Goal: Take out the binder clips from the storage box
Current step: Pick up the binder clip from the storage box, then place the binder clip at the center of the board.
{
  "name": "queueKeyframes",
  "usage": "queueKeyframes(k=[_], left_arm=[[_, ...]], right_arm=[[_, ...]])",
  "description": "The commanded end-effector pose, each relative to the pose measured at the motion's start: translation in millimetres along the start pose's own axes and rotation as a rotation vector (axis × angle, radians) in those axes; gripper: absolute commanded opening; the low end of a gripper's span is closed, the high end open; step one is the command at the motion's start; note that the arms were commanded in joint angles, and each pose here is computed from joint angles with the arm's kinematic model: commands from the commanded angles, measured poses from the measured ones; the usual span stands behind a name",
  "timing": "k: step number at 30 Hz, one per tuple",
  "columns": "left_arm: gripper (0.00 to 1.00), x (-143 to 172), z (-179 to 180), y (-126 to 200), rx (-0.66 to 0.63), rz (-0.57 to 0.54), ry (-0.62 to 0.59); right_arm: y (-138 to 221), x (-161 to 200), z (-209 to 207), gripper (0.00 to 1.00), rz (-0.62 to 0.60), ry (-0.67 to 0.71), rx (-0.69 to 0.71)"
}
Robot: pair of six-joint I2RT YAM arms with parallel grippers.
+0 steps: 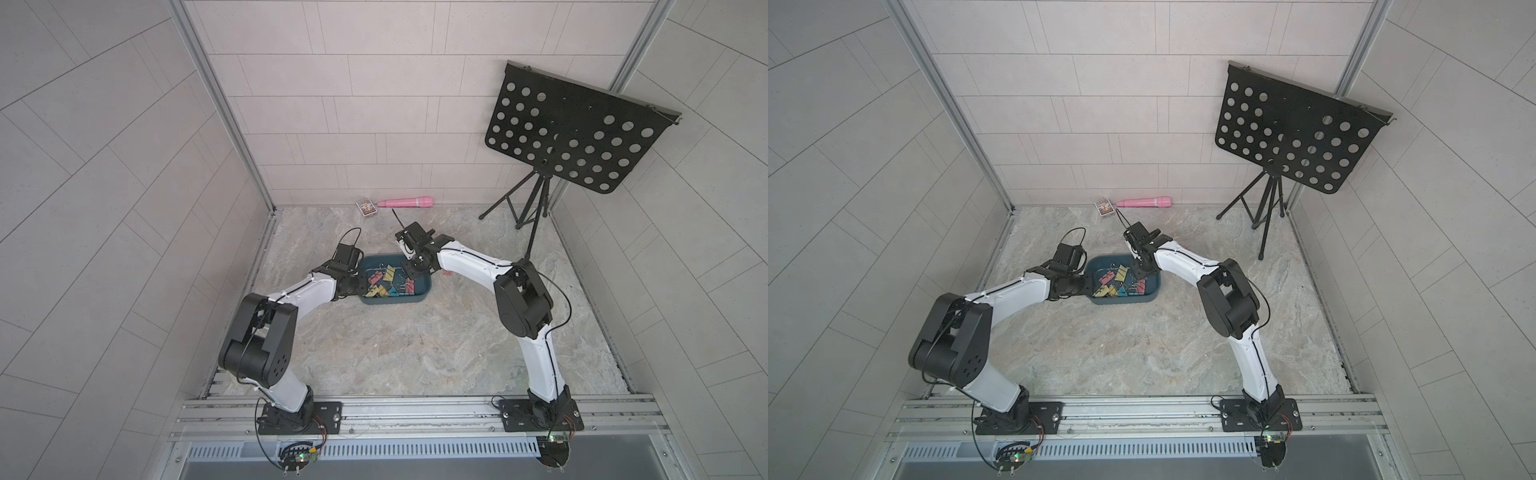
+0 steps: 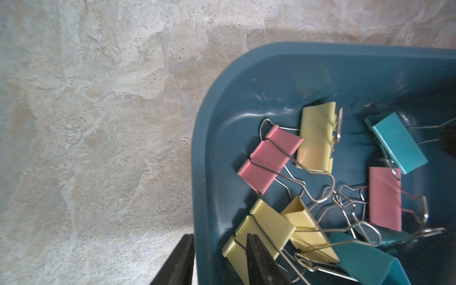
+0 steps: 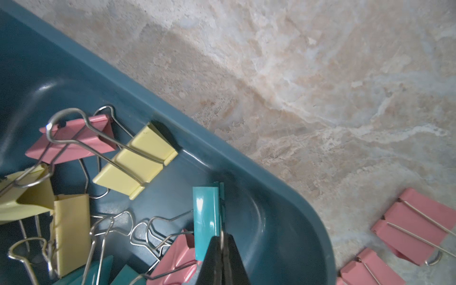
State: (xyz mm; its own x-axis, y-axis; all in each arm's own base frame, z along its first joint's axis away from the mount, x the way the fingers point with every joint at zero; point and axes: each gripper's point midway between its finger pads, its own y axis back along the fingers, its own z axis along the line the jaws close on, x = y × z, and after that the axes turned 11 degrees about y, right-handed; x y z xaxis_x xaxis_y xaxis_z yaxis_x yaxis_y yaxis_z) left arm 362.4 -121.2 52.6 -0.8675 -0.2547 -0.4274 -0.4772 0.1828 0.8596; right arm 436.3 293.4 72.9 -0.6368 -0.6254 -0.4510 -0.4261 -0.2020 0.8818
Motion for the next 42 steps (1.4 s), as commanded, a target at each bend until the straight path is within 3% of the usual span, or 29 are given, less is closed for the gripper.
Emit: queueKeyframes(k=[1,23,31,42], left_arm=[[0.43,2,4,2,-0.006,-0.002,0.002],[0.43,1,4,4,-0.008,-0.007,0.000],[0.43,1,5,4,-0.008,-0.006,0.001],[0.43,0,5,5,-0.008,-0.008,0.002]], right_arm=[[18,2,-2,0.05,0.003,0.005,0.017],[107,-22,-35,0.00,-0.200,-0.050,0.102],[127,0,-85,0.00,-0.191,-0.115,0.221],[123,53,-144,0.00,-0.103,-0.202,0.317]])
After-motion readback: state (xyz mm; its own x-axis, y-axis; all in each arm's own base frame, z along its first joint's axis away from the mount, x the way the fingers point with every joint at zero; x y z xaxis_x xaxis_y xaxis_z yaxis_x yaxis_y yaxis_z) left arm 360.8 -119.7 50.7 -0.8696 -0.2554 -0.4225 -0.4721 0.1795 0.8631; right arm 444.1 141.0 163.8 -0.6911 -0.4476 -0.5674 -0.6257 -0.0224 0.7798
